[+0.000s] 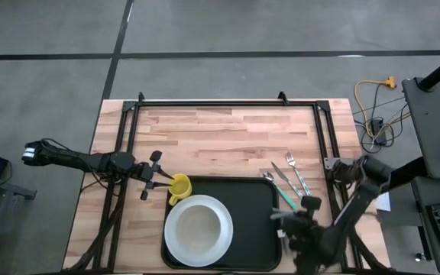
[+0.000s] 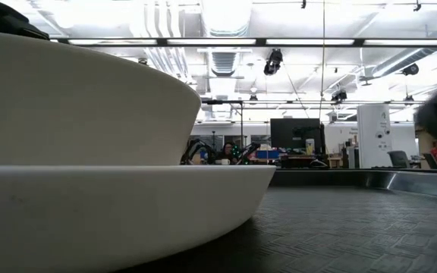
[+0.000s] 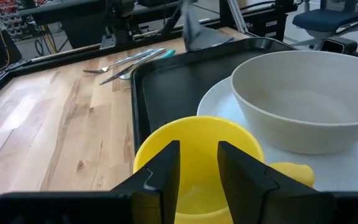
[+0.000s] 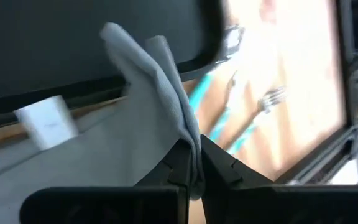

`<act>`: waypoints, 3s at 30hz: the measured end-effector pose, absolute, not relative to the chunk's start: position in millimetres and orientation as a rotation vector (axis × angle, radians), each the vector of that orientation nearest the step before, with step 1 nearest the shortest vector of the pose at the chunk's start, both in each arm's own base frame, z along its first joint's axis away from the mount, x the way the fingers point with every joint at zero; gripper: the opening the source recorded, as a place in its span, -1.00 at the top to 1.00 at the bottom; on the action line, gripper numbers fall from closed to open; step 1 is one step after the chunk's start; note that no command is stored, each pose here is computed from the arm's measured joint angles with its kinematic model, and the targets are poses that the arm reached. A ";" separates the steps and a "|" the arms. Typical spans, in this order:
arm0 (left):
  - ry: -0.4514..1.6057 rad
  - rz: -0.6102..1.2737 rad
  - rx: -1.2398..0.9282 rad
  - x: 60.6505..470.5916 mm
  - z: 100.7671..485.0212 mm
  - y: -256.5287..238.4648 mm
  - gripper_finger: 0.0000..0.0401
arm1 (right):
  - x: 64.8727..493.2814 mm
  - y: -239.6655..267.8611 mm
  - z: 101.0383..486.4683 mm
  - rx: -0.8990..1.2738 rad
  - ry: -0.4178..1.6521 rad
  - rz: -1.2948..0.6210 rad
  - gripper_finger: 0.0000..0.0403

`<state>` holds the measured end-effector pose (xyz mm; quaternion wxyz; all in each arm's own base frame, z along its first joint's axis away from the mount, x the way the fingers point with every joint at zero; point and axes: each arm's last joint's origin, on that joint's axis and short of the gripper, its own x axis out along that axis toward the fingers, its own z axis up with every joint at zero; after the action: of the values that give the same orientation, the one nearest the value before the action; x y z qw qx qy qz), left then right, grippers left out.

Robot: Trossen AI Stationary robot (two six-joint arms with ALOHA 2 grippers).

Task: Set up tray
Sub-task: Put the gray napkin on the black tray to the right of the white plate

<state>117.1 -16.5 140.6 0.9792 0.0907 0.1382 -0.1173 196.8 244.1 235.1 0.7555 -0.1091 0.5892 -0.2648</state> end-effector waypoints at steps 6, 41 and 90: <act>0.278 -0.236 0.183 117.1 140.5 -16.5 0.53 | 195.2 182.5 260.0 -0.243 1.190 -0.626 0.96; 0.278 -0.236 0.183 117.1 140.5 -16.4 0.53 | 263.0 253.6 238.4 -0.049 0.922 -0.471 0.96; 0.278 -0.236 0.183 117.1 140.6 -16.5 0.53 | 283.7 266.2 200.2 0.111 1.350 -0.293 0.08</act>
<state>117.1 -16.5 140.6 0.9793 0.0907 0.1381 -0.1173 283.7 266.2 200.2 0.7694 0.0513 0.6222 -0.1350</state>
